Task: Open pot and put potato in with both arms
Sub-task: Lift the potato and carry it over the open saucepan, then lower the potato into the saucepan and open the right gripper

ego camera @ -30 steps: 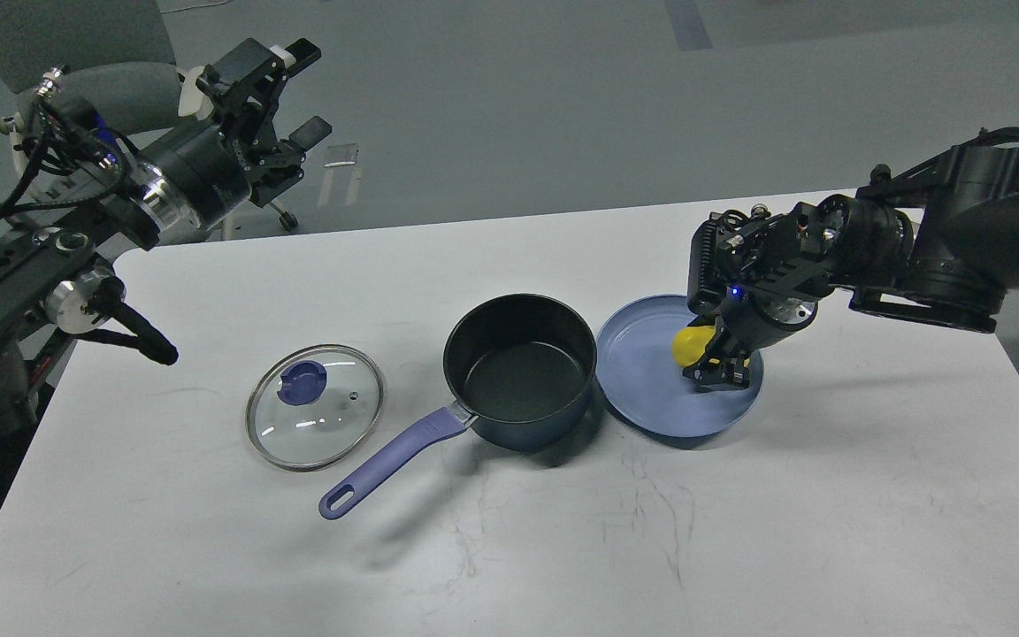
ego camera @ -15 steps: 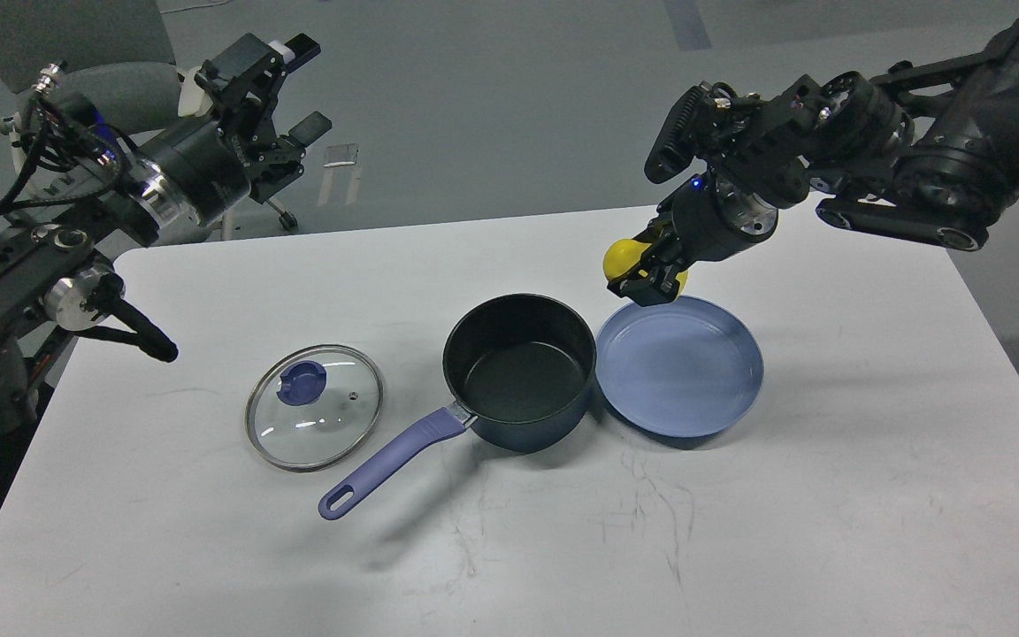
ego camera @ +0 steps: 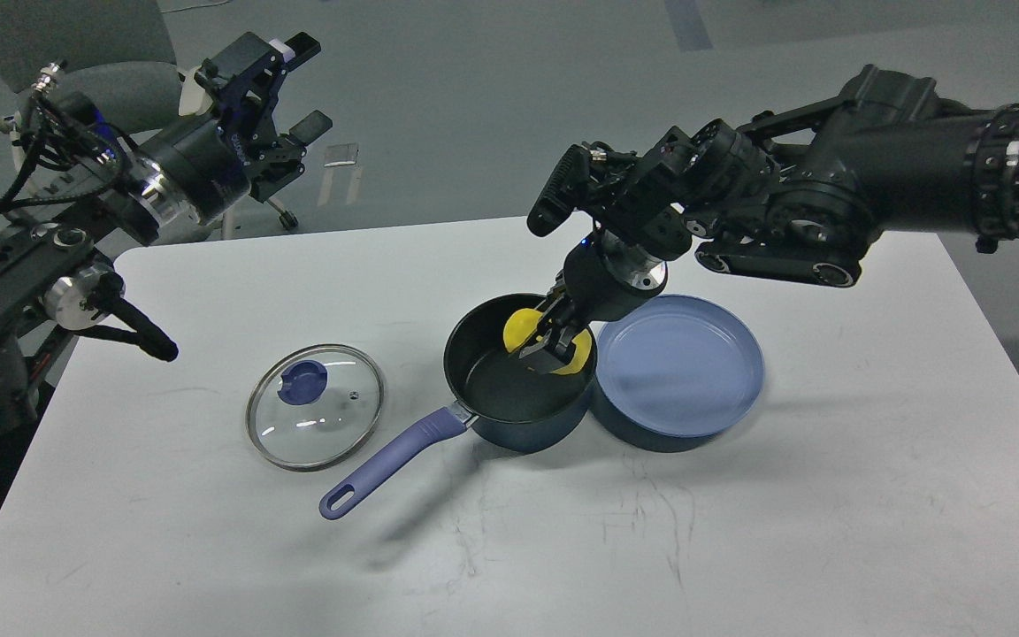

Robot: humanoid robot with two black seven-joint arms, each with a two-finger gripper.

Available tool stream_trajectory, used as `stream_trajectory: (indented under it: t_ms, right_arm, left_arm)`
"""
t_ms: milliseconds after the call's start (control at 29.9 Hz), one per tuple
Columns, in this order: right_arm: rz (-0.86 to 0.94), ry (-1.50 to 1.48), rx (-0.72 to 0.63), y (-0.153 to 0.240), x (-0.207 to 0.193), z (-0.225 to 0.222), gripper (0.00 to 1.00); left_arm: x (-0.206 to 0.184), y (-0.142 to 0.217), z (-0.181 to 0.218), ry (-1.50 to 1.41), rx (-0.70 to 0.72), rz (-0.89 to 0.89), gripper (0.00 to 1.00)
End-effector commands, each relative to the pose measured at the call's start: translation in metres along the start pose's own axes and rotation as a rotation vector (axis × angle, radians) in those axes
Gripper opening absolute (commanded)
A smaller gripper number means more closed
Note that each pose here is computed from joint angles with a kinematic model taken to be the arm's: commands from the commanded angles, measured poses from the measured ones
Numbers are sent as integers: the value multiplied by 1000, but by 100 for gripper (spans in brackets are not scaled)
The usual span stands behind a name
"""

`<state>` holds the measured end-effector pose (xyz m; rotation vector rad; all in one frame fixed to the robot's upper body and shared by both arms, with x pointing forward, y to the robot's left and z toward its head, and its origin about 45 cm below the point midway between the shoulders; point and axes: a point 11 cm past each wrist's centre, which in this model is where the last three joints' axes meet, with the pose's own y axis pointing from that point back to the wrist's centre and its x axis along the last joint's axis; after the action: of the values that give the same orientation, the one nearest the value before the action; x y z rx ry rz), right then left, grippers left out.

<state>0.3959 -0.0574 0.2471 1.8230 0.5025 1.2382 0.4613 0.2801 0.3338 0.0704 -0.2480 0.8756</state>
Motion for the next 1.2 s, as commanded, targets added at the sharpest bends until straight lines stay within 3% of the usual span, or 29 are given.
stream_trajectory:
  t_ms: [0,802,1169]
  right_arm:
    - [1,-14,13,-13,2,-5,0]
    - [34,-121,-19,-28,-23,19,3]
    - [41,-143,-46,-28,-28,30,37]
  left_arm:
    - [1,1,0,1,0,3,98]
    - [3,2,1,-1,0,8,98]
    - [6,3,4,0,-11,16,98]
